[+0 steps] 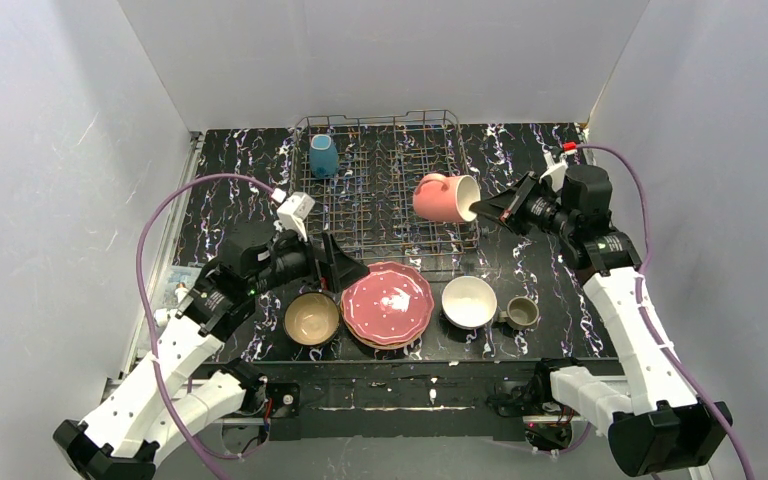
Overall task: Load the mixed dishes into the dish rack
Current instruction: Pick up the cup at the center of the board.
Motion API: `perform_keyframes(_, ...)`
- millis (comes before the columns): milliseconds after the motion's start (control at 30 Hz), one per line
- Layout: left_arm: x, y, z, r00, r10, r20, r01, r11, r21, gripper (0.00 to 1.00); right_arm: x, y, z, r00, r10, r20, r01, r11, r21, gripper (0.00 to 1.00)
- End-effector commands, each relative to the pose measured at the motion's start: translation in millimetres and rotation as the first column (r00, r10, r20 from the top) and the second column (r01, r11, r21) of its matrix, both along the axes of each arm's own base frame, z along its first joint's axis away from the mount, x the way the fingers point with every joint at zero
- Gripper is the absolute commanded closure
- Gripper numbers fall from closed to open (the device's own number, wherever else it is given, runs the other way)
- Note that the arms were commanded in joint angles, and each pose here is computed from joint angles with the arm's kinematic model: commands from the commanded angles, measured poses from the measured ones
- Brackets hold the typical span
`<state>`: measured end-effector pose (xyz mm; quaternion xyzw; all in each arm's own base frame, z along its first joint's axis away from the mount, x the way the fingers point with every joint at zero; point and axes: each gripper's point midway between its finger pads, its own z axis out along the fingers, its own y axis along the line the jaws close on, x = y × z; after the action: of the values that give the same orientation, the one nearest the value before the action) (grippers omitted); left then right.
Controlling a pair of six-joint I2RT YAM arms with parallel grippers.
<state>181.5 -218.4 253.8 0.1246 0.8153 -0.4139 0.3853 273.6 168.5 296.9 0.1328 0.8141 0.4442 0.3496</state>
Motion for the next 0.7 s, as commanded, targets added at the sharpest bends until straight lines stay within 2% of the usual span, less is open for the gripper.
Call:
perform_keyframes(0,2,-21,33,0.998,-0.047,0.038,0.052,0.986,-0.156,0.01,-7,21,78,0.978,0.047,0.203,-0.098,0.963,0.250,0.99)
perform_keyframes(233,16,-38,56,0.998,-0.037,0.044,0.048,0.953,-0.298,0.01,-19,30,109,0.966,0.058,0.251,-0.158,0.904,0.398,0.99)
perform_keyframes(667,35,-51,105,0.993,-0.006,0.117,0.061,0.883,-0.466,0.01,-33,64,132,0.960,0.094,0.265,-0.225,0.823,0.522,0.99)
